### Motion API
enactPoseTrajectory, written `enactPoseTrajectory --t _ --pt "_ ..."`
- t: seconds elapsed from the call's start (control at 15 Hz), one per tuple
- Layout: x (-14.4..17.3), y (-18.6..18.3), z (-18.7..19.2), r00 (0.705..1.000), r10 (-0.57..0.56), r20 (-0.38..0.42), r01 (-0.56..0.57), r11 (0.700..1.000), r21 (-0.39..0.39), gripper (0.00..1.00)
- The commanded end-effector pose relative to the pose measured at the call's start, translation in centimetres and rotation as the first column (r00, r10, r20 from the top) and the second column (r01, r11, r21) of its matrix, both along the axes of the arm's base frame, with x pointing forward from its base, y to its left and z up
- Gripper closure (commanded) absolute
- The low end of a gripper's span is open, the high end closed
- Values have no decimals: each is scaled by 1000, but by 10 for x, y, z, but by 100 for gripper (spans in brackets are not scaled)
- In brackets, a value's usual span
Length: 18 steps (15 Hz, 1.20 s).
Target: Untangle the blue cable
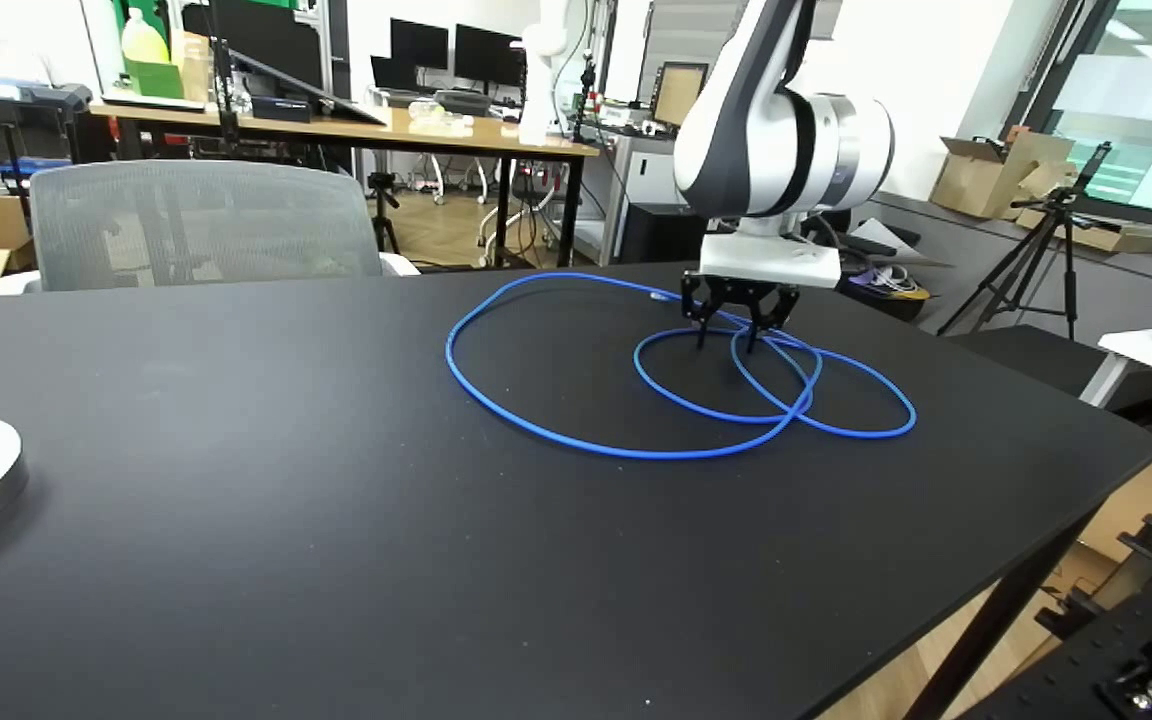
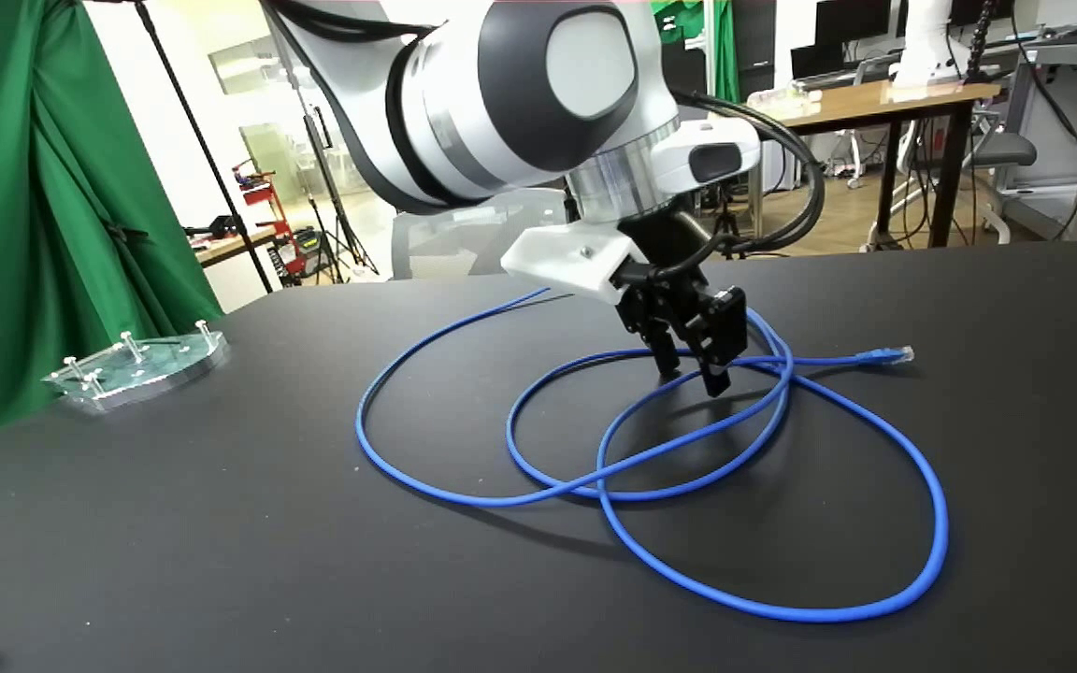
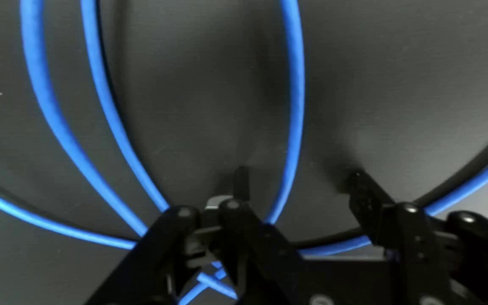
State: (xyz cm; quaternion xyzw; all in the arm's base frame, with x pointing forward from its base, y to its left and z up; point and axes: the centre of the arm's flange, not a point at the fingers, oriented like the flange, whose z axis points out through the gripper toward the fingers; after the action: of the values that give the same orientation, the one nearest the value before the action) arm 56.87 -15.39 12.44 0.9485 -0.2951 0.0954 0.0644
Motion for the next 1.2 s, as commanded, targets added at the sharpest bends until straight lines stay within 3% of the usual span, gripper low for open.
enactPoseTrajectory --t 0.0,0.2,0.33,0.73,0.93,1.13 --pt "-20 -4 14 997 -71 22 71 997 -9 67" --pt "-26 -11 16 996 -88 27 89 996 -19 89" --pt "-26 -14 20 996 -83 27 84 996 -36 99" --pt "-9 -7 38 994 104 -39 -108 989 -101 98" --pt "0 11 43 953 290 -85 -295 954 -48 98" --pt "4 37 47 890 449 -84 -449 893 16 98"
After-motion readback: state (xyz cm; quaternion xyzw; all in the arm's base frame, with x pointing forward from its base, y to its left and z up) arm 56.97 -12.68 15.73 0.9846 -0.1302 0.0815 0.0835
